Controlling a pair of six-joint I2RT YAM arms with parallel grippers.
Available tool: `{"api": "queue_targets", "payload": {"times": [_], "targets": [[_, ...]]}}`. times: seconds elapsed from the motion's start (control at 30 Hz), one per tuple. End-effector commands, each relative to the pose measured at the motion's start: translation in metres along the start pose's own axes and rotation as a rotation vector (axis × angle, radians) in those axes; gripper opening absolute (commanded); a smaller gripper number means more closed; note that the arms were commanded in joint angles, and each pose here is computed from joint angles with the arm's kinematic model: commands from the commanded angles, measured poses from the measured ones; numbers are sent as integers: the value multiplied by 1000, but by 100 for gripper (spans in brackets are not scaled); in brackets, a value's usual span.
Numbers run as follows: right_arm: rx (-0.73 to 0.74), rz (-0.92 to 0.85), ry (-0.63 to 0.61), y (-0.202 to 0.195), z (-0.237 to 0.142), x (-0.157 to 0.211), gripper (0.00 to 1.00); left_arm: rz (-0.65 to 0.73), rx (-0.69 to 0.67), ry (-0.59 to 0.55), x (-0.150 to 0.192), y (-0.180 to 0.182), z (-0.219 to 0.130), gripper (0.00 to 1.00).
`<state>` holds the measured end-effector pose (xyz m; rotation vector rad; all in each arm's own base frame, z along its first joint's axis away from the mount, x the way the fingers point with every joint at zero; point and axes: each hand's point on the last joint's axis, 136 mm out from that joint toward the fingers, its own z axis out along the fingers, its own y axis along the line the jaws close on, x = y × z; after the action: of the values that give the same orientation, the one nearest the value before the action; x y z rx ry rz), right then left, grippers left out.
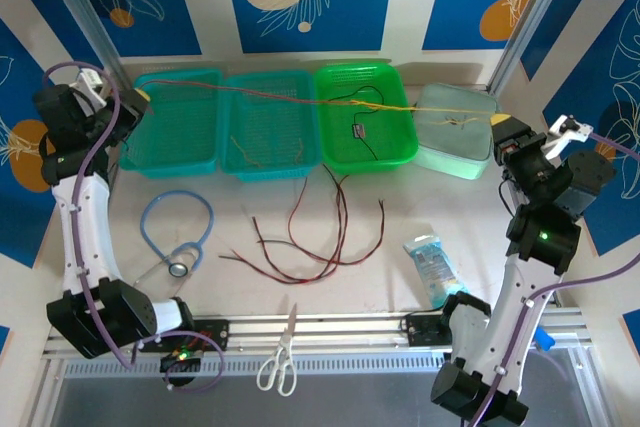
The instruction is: Untangle the cables
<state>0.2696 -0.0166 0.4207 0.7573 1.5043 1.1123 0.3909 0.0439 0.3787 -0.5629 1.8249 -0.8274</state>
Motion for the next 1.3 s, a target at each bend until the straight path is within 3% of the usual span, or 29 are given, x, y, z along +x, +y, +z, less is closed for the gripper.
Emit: {"api": "queue_targets", "payload": {"times": [0.0, 0.23, 0.57, 0.73, 0.97, 1.27], "targets": [[44, 28, -52, -14, -4, -6, 0, 3, 5, -119, -27, -5, -11, 0], [94, 25, -88, -30, -7, -11, 0, -14, -24, -210, -47, 0, -17, 0], [241, 51, -247, -72, -15, -35, 0, -35, -72, -308, -69, 12, -21, 0], [243, 54, -218, -73, -6, -38, 0, -81, -37, -320, -74, 12, -14, 0], [189, -37, -124, -38, 8, -29, 0, -30, 47, -313, -84, -27, -6, 0], [59, -192, -7, 33, 33, -5, 0, 155, 68, -346, -103, -100, -20, 0]]}}
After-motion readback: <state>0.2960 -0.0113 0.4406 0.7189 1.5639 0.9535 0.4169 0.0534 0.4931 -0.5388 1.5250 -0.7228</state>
